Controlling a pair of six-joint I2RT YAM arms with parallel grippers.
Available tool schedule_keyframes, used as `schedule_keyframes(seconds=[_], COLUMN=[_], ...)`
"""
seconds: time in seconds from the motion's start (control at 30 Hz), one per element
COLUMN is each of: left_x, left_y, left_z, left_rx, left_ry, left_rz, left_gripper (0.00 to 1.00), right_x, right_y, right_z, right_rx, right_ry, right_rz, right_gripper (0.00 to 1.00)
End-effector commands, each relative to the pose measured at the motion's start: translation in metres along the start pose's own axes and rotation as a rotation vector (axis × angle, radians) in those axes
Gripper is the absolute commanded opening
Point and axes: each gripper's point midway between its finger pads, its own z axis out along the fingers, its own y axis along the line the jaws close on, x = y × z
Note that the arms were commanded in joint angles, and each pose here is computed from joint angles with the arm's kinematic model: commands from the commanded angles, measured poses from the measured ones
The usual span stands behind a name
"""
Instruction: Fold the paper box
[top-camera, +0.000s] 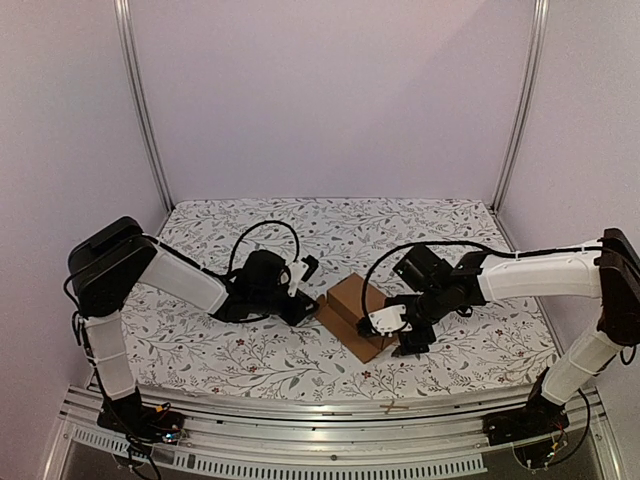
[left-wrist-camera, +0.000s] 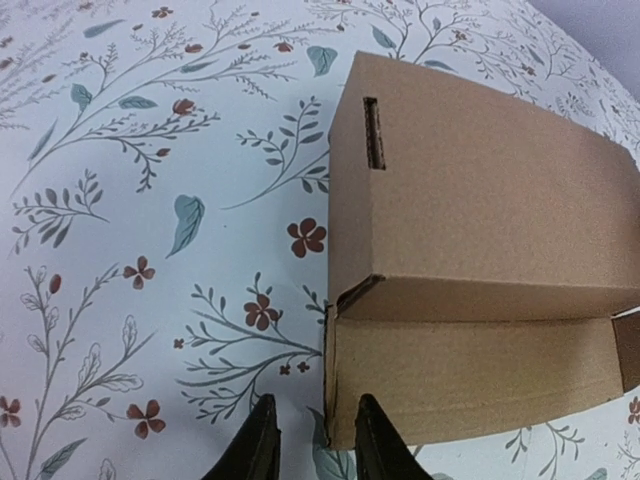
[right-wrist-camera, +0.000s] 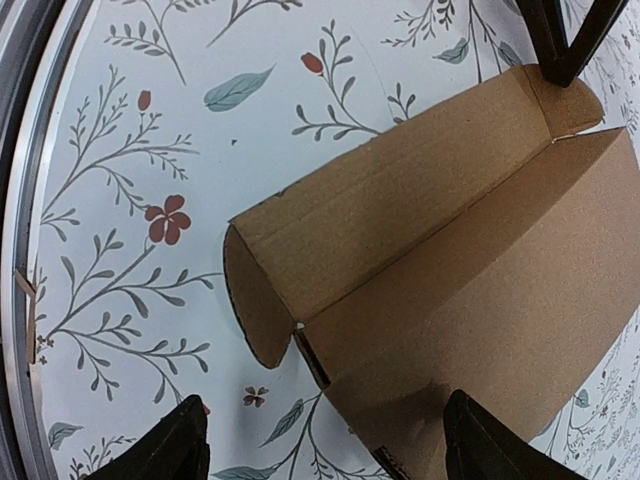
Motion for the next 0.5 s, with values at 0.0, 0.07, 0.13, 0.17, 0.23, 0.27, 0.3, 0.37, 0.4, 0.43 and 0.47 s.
schedule_keyframes(seconds=[0.0,0.07,0.13,0.17,0.23,0.27,0.3,0.37,0.4,0.43,0.47], left_x=[-0.0064,-0.0065,-0.0062,-0.0068,-0.0061,-0.0066,-0.0066,-0.0065,-0.0068,-0.0072,-0.0067], left_y=[0.0027,0.0021,0.0002,-0.001,-0.0021,-0.0026,-0.0031,-0.0037,-0.004,-0.0038,-0.004], left_z=[0.0044,0.0035,0.0028,0.0024,0.0016,0.0012,0.001,0.0003,-0.0002,-0.0005,-0.0008], left_rx=[0.016,0.019,0.026,0.029,0.031,0.032,0.033,0.033,0.032,0.03,0.029], left_ry=[-0.025,-0.028,-0.029,-0.031,-0.032,-0.035,-0.036,-0.038,-0.04,-0.042,-0.042], left_rz=[0.003,0.005,0.009,0.013,0.017,0.019,0.02,0.024,0.025,0.025,0.026], left_gripper=[0.22,0.19,0.17,0.15,0.14,0.13,0.12,0.11,0.1,0.1,0.1], right_x=[0.0012,0.0024,0.0021,0.0013,-0.0003,-0.0009,-0.0017,-0.0028,-0.0033,-0.0032,-0.004], right_y=[0.0045,0.0039,0.0015,0.0,-0.0003,0.0,0.0,-0.0002,-0.0001,0.0009,-0.0005], right_z=[0.0101,0.0121,0.0141,0.0151,0.0161,0.0164,0.0166,0.0176,0.0183,0.0193,0.0195], right_rx=[-0.008,-0.009,-0.006,-0.003,-0.005,-0.003,0.002,0.017,0.025,0.029,0.044], right_ry=[0.005,0.01,0.017,0.019,0.016,0.014,0.013,0.02,0.024,0.029,0.03], right_rz=[0.005,0.009,0.015,0.022,0.036,0.037,0.035,0.027,0.024,0.019,0.01], right_gripper=[0.78,0.75,0.7,0.69,0.69,0.7,0.7,0.71,0.72,0.77,0.78])
